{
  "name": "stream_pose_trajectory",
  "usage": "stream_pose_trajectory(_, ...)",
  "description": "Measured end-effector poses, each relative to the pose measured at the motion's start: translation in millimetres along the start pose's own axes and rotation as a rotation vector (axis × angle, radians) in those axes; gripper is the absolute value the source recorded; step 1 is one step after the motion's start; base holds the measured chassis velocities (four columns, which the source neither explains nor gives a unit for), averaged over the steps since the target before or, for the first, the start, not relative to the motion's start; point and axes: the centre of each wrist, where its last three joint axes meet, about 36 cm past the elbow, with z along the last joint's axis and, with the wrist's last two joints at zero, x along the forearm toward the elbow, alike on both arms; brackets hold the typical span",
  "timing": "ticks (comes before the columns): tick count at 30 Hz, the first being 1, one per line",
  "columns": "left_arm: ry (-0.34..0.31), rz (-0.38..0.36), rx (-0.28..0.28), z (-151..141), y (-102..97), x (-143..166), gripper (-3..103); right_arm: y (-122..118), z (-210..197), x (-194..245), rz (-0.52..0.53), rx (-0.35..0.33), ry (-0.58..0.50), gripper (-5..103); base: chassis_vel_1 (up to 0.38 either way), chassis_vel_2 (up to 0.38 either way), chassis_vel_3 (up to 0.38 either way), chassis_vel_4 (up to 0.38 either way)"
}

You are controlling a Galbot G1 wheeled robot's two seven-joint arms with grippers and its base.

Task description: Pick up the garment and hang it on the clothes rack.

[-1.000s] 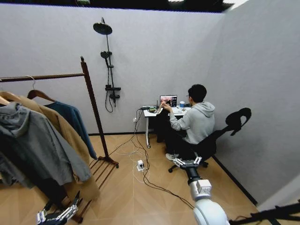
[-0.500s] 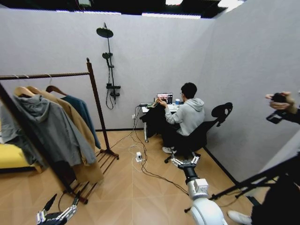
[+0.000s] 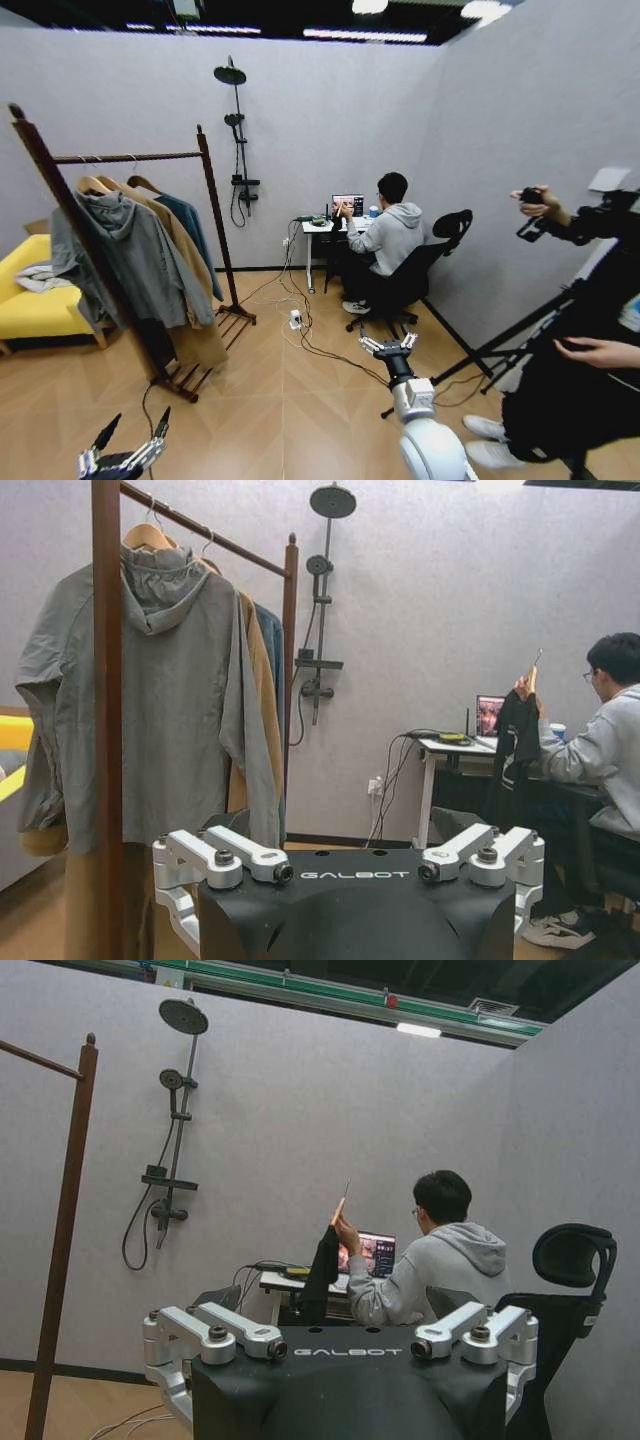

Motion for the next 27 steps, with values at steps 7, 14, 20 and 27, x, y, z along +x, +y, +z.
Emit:
stream_pose_trajectory(7,0.000,0.000,0.000,0.0,0.0,0.0,100,3.9,5.7,-0.1,-0.009,0.005,0.013,100,0.188,-0.189,-0.188,0.189)
stream_pose_trajectory(14,0.000,0.000,0.000,0.0,0.0,0.0,100,7.9,10.9,-7.0,-0.013,-0.006,0.005,100,0.049,-0.066,-0.079,0.059)
stream_pose_trajectory(20,0.000,0.000,0.000,0.0,0.0,0.0,100,9.0,12.6,-7.9,-0.016,-0.009,0.008,100,-0.024,0.033,0.032,-0.034)
stream_pose_trajectory(27,0.000,0.000,0.000,0.0,0.0,0.0,100,8.0,17.9,0.6,-0.057,-0.059,0.063,100,0.000,0.000,0.000,0.000)
